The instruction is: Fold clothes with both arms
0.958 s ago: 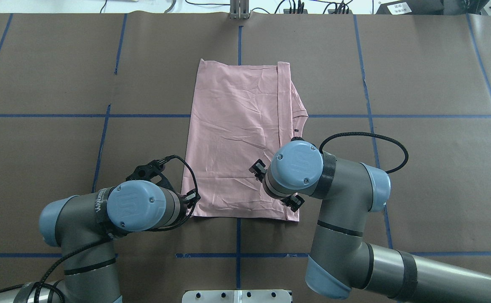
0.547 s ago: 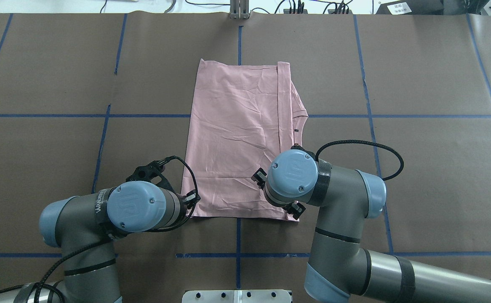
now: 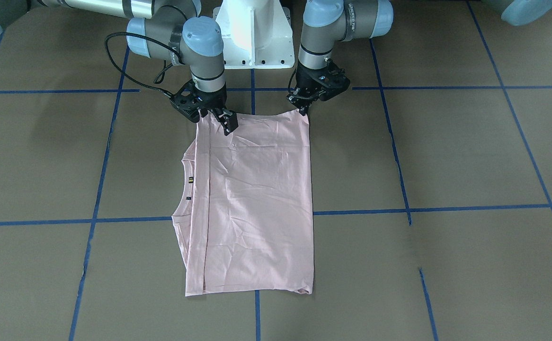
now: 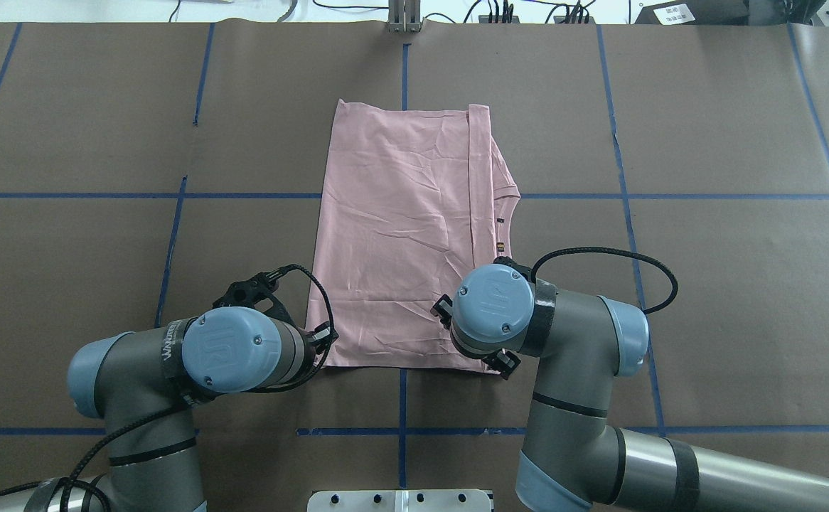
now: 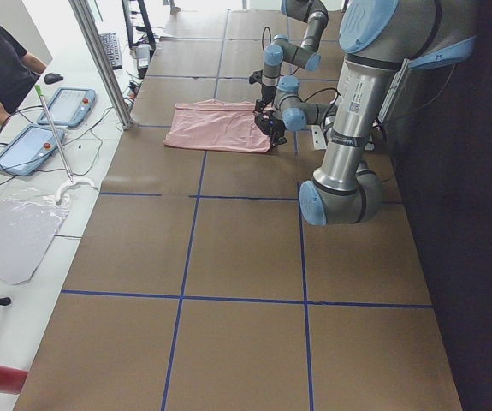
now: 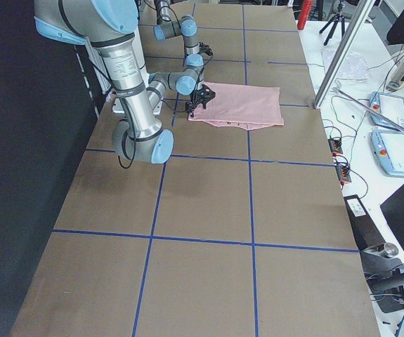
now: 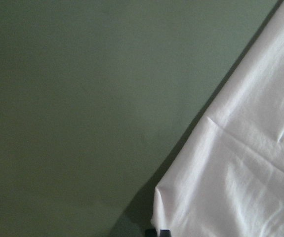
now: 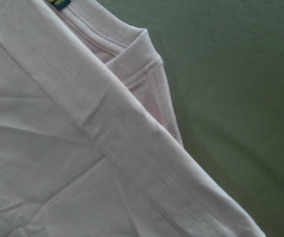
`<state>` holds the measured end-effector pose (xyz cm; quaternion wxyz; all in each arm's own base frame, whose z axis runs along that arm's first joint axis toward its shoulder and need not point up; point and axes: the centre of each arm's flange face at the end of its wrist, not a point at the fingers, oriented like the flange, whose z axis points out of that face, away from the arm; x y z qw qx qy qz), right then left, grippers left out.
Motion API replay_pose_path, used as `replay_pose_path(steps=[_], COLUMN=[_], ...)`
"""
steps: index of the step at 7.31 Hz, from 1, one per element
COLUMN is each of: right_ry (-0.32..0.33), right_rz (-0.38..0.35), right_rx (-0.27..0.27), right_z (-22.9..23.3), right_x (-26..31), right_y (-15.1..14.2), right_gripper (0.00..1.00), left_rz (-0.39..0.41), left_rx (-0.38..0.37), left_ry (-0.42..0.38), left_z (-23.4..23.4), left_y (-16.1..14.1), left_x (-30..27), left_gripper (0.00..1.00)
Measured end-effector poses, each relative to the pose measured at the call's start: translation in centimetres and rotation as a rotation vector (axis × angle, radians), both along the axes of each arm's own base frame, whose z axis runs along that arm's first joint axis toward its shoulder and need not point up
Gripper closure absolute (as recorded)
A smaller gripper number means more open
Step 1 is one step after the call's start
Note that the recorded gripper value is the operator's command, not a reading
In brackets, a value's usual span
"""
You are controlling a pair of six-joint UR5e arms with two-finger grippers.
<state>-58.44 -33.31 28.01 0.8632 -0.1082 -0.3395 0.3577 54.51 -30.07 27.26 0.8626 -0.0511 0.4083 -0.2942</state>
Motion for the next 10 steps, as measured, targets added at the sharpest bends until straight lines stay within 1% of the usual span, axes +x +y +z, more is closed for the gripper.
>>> replay_pose_path(steps=[2,3,4,5,6,7,10], right_ry=[0.015,0.018,0.018,0.016,0.014,0.012,0.005], right_rz=[-0.005,-0.007,-0.008,-0.009,-0.011,-0.013,-0.009], right_rx=[-0.006,-0.007,-0.008,-0.007,-0.007,-0.007,-0.003], right_z=[0.34,0.4,0.39,0.24,0.09,0.0,-0.45], right_x=[-0.03,-0.11,-0.17,-0.19,-0.19,-0.19,-0.16], right_y=[0.24,0.38,0.46,0.47,0.5,0.52,0.45], right_gripper=[0.01,0.23,0.63,0.84,0.97,1.0,1.0], left_rz=[0.0,0.001,0.001,0.001,0.001,0.001,-0.002], left_rx=[0.0,0.0,0.0,-0.001,0.0,0.001,0.002], left_ry=[-0.002,-0.002,-0.002,-0.002,-0.001,-0.001,-0.001], left_z=[0.08,0.1,0.1,0.09,0.05,0.01,0.01], left_y=[0.01,0.03,0.05,0.05,0.05,0.04,-0.09], left_x=[0.06,0.09,0.1,0.11,0.11,0.11,0.05], left_gripper=[1.0,1.0,1.0,1.0,1.0,1.0,1.0])
